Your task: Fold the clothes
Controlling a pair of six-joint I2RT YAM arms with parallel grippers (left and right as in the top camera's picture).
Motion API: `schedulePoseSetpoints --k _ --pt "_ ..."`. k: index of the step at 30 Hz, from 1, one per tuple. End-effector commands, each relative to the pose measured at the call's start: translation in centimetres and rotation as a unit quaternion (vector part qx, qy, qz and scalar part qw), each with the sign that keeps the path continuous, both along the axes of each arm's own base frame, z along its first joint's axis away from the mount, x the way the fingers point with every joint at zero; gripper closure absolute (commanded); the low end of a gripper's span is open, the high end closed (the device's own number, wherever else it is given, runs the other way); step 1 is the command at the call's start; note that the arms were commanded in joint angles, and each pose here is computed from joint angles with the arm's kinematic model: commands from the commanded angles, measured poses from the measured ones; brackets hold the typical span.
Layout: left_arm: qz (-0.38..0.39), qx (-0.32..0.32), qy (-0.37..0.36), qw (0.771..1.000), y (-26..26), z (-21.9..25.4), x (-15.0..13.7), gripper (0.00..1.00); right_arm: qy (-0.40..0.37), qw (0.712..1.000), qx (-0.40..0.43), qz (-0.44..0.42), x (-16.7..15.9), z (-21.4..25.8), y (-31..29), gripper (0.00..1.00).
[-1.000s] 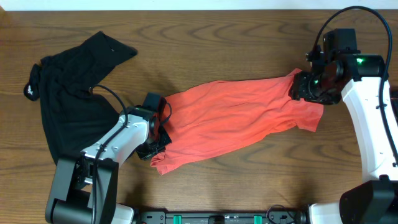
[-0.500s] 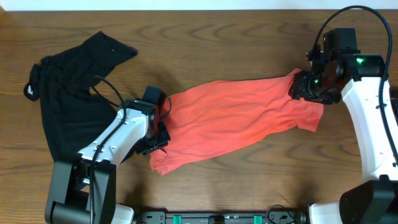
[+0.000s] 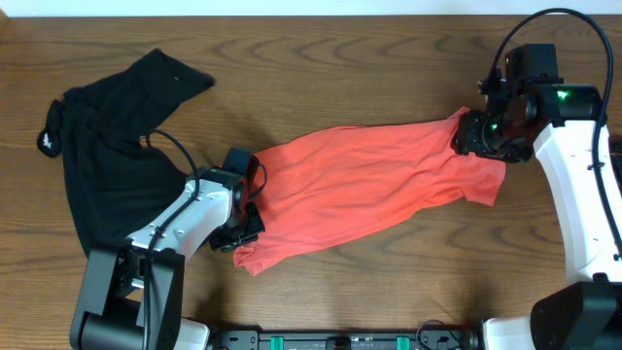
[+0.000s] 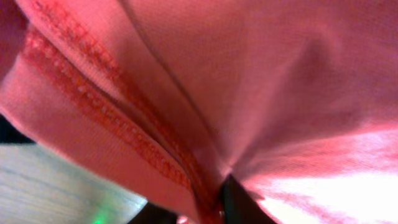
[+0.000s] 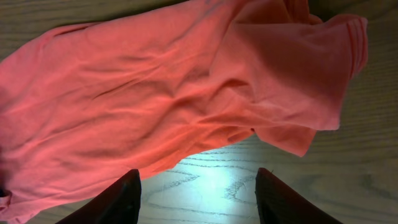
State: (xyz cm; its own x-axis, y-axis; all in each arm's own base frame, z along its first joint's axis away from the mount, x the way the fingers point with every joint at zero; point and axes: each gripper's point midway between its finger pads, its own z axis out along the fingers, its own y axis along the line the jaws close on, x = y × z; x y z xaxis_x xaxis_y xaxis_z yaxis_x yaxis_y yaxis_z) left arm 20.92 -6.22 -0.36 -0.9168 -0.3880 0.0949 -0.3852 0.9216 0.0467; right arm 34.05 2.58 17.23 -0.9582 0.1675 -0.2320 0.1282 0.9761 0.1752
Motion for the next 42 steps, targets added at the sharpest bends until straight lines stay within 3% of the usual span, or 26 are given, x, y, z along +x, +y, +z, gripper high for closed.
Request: schedulePoseSetpoints --k 1,2,11,19,21,22,24,26,27,42 --pt "-0.007 0.01 0.002 1.0 0.4 -0.2 -0.2 0.9 -0.006 1.0 -0.001 -0.002 0.0 0.4 0.2 0.43" --pt "-0.011 0.008 -0.001 1.0 0.3 0.0 0.1 0.94 -0.006 1.0 -0.001 -0.002 0.0 0.4 0.2 0.43" --pt "-0.051 0.002 -0.008 0.999 -0.3 3.7 2.3 0.94 -0.007 1.0 -0.001 -0.001 0.1 0.4 0.2 0.43" --pt "-0.106 -0.009 -0.043 0.993 -1.3 11.4 5.8 0.94 -0.006 1.0 -0.001 -0.002 0.0 0.3 0.1 0.44" --pt "-0.114 -0.012 -0.058 0.992 -1.5 12.5 6.6 0.93 -0.003 1.0 -0.002 -0.001 -0.1 0.3 0.1 0.44" --pt "-0.114 -0.013 -0.064 0.991 -1.6 12.8 6.9 0.87 -0.002 1.0 -0.002 -0.001 -0.1 0.3 0.1 0.44" --pt "-0.114 -0.013 -0.066 0.991 -1.6 12.8 7.0 0.78 -0.002 1.0 -0.002 -0.001 -0.1 0.3 0.1 0.44" --pt "-0.114 -0.013 -0.064 0.991 -1.6 12.7 7.0 0.78 -0.002 1.0 -0.002 -0.001 -0.1 0.3 0.1 0.44" --pt "-0.114 -0.013 -0.062 0.991 -1.6 12.6 6.9 0.94 -0.002 1.0 -0.002 -0.001 -0.1 0.3 0.1 0.44" --pt "-0.121 -0.008 -0.032 0.992 -1.1 9.7 5.2 0.94 -0.002 1.0 -0.001 -0.001 -0.1 0.3 0.2 0.44"
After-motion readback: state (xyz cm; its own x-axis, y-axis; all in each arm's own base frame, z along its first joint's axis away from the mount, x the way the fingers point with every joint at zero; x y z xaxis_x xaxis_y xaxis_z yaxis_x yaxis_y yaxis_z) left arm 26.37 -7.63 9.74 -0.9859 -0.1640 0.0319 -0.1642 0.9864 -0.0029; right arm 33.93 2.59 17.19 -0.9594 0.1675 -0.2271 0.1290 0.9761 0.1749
